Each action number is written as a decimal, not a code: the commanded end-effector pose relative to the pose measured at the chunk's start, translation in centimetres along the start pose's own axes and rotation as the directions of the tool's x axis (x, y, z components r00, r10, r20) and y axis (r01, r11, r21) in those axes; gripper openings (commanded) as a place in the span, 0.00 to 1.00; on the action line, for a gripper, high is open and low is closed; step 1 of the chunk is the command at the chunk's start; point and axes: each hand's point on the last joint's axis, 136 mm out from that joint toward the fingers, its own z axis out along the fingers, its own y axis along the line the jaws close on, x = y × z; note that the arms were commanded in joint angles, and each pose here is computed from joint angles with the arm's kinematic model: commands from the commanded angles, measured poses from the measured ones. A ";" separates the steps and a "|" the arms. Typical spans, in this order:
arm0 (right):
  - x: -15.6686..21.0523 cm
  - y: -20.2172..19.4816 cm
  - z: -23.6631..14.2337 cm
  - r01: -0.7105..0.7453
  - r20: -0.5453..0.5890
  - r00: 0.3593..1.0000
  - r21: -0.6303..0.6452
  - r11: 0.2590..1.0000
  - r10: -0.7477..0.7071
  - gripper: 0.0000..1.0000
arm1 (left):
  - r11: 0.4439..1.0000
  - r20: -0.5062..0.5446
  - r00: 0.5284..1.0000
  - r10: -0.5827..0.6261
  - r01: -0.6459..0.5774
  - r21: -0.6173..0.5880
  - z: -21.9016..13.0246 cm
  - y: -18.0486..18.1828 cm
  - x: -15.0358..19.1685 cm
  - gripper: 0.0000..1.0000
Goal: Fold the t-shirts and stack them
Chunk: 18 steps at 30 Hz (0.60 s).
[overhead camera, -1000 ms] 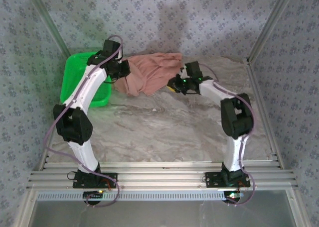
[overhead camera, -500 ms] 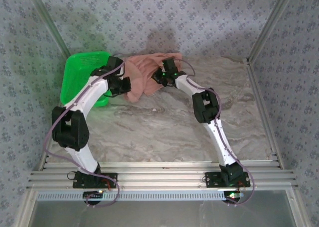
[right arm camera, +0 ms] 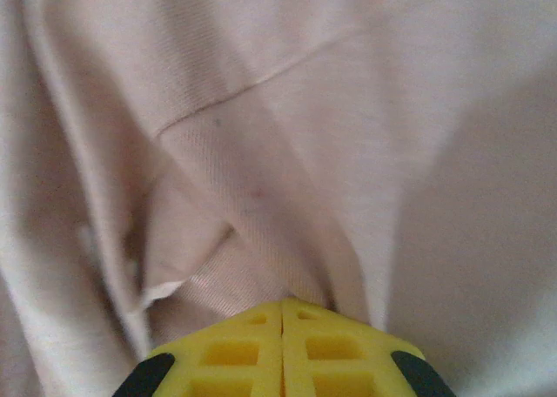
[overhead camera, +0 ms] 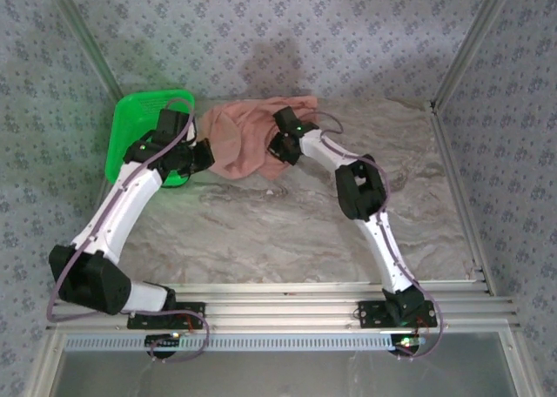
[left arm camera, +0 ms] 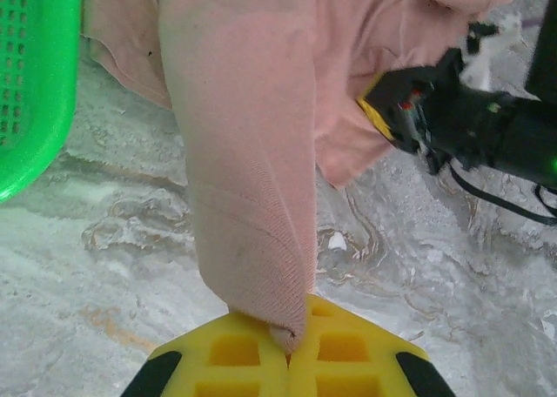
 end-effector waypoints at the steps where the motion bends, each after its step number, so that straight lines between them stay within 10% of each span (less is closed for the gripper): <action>1: 1.0 -9.7 -2.5 0.049 -0.024 0.999 0.300 0.953 -0.044 0.09 | 0.998 -0.012 1.000 -0.018 0.019 0.055 -1.6 -0.3 1.6 0.00; 7: -1.3 -13.0 -6.4 0.080 0.032 0.995 0.254 0.964 -0.091 0.13 | 0.992 -0.064 0.998 -0.006 0.014 0.122 -1.4 -0.9 5.5 0.00; 12: -2.3 -9.1 -12.7 0.155 0.062 0.985 0.068 0.986 -0.160 0.34 | 0.990 -0.080 0.997 0.003 0.008 0.140 -1.1 -0.9 6.3 0.00; 18: 0.0 -14.1 -18.5 0.106 0.013 0.994 0.117 0.988 -0.108 0.49 | 0.987 -0.083 0.996 0.013 0.001 0.160 -1.0 -0.9 6.8 0.00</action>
